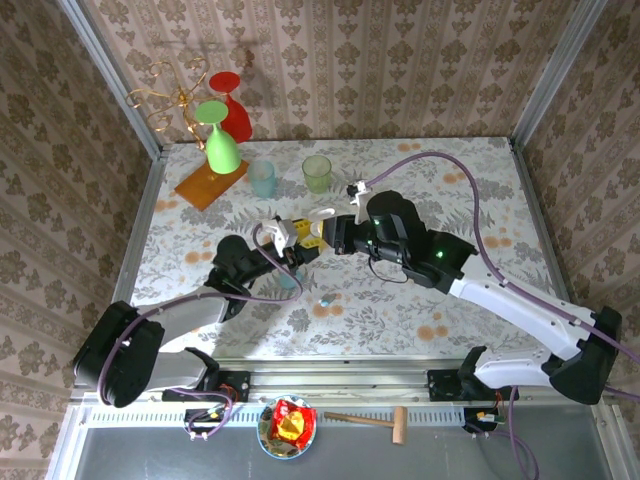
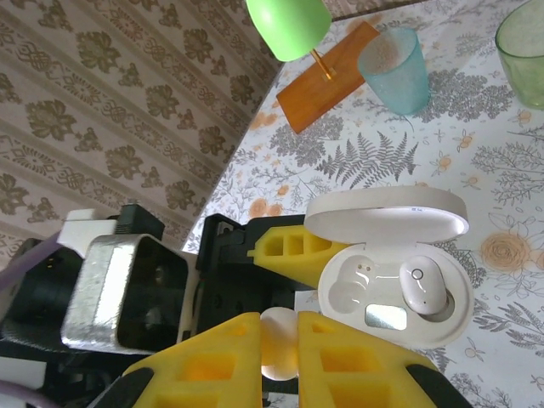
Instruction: Insert the wireless bluetooth earbuds into the charging case
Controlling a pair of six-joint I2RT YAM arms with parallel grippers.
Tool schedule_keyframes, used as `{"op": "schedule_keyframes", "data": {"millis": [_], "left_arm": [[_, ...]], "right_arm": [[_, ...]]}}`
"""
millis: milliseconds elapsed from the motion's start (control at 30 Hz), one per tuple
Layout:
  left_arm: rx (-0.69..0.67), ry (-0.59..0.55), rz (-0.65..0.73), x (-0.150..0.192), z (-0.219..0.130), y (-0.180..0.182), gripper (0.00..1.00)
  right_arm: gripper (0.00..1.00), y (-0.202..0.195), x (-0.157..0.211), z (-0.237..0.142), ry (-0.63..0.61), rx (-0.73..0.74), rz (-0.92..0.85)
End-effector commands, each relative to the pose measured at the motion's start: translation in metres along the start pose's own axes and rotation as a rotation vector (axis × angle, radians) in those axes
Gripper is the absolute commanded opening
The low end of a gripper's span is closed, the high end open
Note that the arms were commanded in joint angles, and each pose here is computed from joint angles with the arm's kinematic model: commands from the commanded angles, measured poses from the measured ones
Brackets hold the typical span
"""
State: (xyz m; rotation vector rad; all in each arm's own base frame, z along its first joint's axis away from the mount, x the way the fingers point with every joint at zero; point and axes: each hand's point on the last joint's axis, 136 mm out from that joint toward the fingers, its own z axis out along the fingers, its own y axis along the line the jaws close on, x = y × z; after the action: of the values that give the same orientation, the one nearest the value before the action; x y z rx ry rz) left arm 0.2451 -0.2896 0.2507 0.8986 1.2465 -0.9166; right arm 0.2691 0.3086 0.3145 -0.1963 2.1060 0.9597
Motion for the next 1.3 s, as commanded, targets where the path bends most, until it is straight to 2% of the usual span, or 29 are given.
{"op": "schedule_keyframes", "data": {"millis": [0,833,1267], "left_arm": [[0.016,-0.072,0.045,-0.026,0.007,-0.002,0.24],[0.040,-0.101,0.039,-0.039,0.011,-0.010,0.24],[0.034,-0.107,0.033,-0.044,0.013,-0.008,0.24]], "right_arm": [[0.13,0.011,-0.013,0.002,-0.036,-0.033,-0.021],[0.13,-0.022,0.003,0.021,-0.019,0.097,-0.015],[0.36,-0.024,-0.002,0.010,-0.035,0.120,-0.009]]}}
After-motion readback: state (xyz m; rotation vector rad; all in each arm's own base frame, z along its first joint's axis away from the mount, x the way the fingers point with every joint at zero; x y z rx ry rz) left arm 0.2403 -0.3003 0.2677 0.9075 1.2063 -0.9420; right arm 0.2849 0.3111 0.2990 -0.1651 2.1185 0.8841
